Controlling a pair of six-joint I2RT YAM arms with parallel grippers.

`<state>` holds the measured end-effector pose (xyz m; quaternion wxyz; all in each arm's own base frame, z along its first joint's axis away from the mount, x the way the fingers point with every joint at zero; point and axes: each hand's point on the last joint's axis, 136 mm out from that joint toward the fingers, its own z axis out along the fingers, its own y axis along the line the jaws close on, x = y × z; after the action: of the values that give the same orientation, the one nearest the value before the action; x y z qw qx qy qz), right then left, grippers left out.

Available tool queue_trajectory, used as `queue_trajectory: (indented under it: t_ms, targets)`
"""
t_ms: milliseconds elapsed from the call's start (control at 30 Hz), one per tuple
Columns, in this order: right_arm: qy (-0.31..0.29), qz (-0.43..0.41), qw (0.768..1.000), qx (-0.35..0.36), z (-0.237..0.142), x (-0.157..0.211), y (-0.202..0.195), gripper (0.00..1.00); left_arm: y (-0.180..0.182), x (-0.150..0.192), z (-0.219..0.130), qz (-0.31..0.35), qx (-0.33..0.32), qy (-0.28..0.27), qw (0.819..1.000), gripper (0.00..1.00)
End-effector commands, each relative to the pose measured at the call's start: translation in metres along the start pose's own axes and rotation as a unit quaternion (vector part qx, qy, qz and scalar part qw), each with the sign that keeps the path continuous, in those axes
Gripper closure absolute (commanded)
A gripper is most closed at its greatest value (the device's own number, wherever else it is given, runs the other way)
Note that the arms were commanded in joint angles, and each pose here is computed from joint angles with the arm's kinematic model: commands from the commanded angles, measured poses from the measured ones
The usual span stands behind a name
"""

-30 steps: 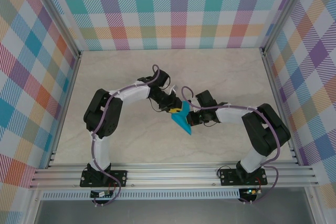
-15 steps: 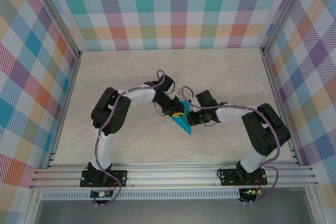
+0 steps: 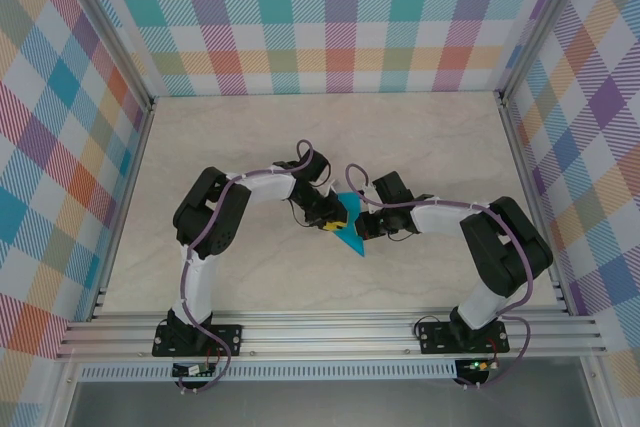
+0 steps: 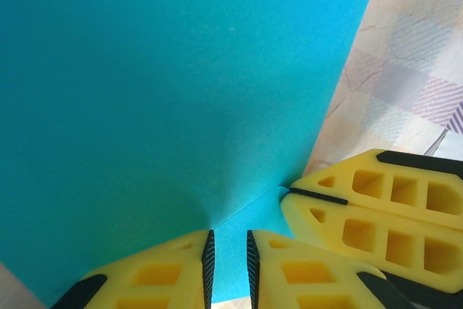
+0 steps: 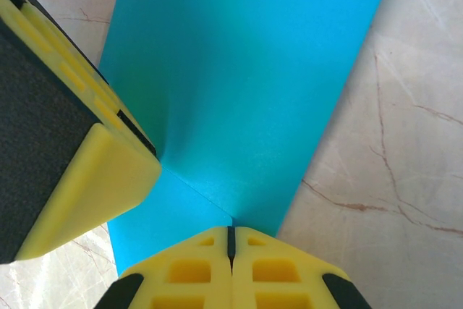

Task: Fold a paper plane with a square sheet of paper (fold left side to right side)
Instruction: Third fold the triangle at the center of the table.

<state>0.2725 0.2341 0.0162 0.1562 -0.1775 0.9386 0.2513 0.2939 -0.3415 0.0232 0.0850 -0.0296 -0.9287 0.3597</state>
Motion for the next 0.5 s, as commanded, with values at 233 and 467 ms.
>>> queue_trajectory:
  t_ms: [233,467]
  targets:
    - [-0.006,0.031,0.999,-0.030,-0.023,-0.010,0.014,0.92,0.036,0.006,0.017,-0.021,-0.055,0.005,0.998,0.79]
    - [-0.013,0.040,0.999,-0.030,-0.046,-0.008,0.018,0.76,0.041,0.005,0.020,-0.023,-0.062,0.004,0.998,0.79]
